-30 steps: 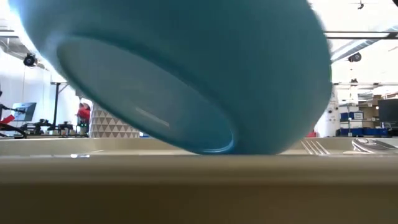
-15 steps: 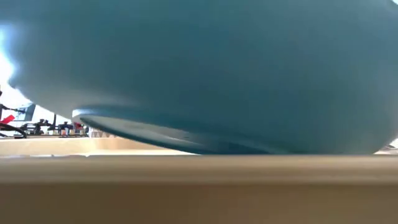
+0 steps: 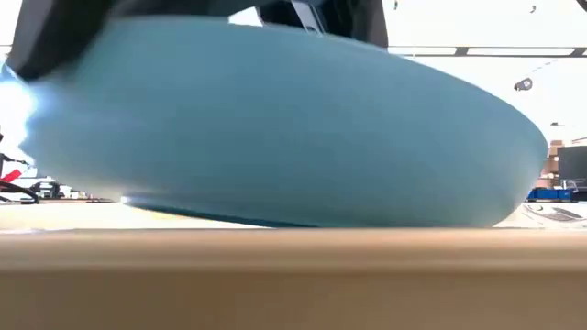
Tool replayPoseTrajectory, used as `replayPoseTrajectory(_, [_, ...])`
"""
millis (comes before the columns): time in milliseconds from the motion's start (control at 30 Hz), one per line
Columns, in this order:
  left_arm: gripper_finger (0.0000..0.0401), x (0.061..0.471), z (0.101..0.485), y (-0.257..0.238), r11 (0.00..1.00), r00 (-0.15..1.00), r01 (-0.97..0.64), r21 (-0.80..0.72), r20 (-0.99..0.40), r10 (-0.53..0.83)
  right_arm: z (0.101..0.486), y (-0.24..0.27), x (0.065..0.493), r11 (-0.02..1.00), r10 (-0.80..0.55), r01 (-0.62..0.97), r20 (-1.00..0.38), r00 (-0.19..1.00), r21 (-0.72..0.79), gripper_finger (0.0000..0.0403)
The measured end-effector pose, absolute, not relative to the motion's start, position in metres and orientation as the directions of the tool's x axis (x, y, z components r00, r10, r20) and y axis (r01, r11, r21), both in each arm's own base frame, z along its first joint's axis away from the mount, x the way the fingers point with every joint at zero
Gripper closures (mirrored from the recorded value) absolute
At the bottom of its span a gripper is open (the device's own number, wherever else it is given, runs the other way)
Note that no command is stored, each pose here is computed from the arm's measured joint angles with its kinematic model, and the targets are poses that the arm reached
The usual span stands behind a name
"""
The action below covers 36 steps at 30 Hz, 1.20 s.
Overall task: Pick and place plate/cup/fork/spoon on tray
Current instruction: Put the blue plate on the gray tray to the left of the light pink fork
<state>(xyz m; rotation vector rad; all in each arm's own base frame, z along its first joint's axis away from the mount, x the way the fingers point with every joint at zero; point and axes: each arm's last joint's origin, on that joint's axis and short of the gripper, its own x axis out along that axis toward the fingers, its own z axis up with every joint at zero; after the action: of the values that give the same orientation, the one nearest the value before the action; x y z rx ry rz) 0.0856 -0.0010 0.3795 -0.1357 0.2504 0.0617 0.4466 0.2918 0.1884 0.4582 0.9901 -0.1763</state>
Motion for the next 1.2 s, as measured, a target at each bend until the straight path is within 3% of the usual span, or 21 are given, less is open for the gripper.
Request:
replayPoseTrajectory(333, [0.0401,0.085,0.379,-0.001,0.989,0.967,-0.078,-0.126,-0.251,0.044,0.166,0.291,0.447,0.88,0.096,0.354,-0.849,0.52,0.317,0.0394])
replayPoseTrajectory(1200, [0.0401,0.086,0.379,-0.001,0.989,0.967,-0.078,-0.129,-0.251,0.043,0.167,0.289,0.456,0.874,0.136,0.312,-0.805,0.578,0.372,0.0394])
